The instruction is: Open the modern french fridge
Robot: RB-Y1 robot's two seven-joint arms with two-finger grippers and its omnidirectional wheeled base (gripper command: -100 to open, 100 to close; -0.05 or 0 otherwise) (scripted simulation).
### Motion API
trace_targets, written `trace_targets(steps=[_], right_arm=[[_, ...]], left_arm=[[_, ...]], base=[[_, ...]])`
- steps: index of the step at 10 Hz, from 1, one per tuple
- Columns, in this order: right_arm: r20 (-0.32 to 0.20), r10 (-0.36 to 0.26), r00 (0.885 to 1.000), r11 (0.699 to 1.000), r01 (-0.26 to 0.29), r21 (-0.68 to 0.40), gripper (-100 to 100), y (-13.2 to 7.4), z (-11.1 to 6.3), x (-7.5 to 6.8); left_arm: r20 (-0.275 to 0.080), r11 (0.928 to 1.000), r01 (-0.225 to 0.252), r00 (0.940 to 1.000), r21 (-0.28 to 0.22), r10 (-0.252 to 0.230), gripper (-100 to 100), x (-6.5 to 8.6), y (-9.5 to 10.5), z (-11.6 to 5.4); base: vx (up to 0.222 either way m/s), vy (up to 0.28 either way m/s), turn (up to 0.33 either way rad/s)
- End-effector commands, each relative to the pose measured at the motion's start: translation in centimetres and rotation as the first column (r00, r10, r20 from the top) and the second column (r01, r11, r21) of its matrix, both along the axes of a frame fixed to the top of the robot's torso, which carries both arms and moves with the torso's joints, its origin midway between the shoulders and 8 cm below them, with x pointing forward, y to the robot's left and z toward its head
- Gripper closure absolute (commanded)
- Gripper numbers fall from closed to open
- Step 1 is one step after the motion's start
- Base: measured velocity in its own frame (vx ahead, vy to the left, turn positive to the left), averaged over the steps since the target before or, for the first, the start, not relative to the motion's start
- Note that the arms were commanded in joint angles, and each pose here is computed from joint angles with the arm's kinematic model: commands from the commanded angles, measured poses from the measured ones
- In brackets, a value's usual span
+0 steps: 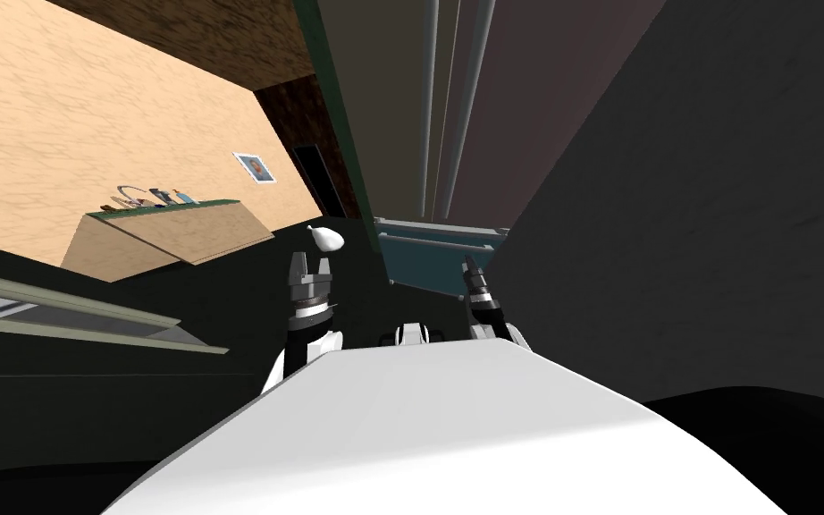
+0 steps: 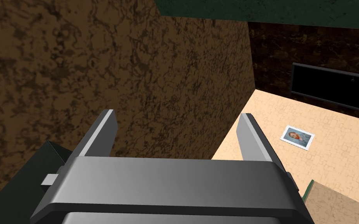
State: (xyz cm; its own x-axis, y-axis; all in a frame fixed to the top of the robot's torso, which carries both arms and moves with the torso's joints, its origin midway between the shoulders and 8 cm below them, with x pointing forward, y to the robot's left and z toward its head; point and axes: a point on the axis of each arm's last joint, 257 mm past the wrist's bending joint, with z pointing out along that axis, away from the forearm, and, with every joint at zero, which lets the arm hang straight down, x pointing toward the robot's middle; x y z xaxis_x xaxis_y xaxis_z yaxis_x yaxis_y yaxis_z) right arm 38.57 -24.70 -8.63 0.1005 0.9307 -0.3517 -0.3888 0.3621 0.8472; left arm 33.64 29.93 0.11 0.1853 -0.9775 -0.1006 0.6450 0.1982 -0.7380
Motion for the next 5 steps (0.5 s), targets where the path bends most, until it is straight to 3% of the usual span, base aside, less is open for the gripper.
trace_targets(steps=[1, 2, 3, 4, 5], right_arm=[[-0.107, -0.019, 0.994, 0.997, 0.01, -0.079, -100, 0.3, -3.6, 1.0], [-0.123, -0.026, 0.992, 0.996, 0.015, -0.088, -100, 0.2, -4.1, 1.1], [-0.189, -0.043, 0.981, 0.99, 0.017, -0.136, -100, 0.3, -6.5, 1.6], [-0.201, -0.051, 0.978, 0.988, 0.02, -0.151, -100, 0.2, -6.9, 1.6], [-0.259, -0.071, 0.963, 0.979, 0.018, -0.201, -100, 0.2, -9.3, 1.9]], left_arm=[[0.0, 1.0, 0.0, 1.0, 0.0, 0.0, 0, 0.0, 0.0, 0.0], [0.0, 1.0, 0.0, 1.0, 0.0, 0.0, 0, 0.0, 0.0, 0.0], [0.0, 1.0, 0.0, 1.0, 0.0, 0.0, 0, 0.0, 0.0, 0.0], [0.0, 1.0, 0.0, 1.0, 0.0, 0.0, 0, 0.0, 0.0, 0.0], [0.0, 1.0, 0.0, 1.0, 0.0, 0.0, 0, 0.0, 0.0, 0.0]], base=[[0.051, 0.037, 0.087], [0.048, 0.032, 0.057], [0.061, 0.034, 0.092], [0.049, 0.029, 0.053], [0.048, 0.041, 0.123]])
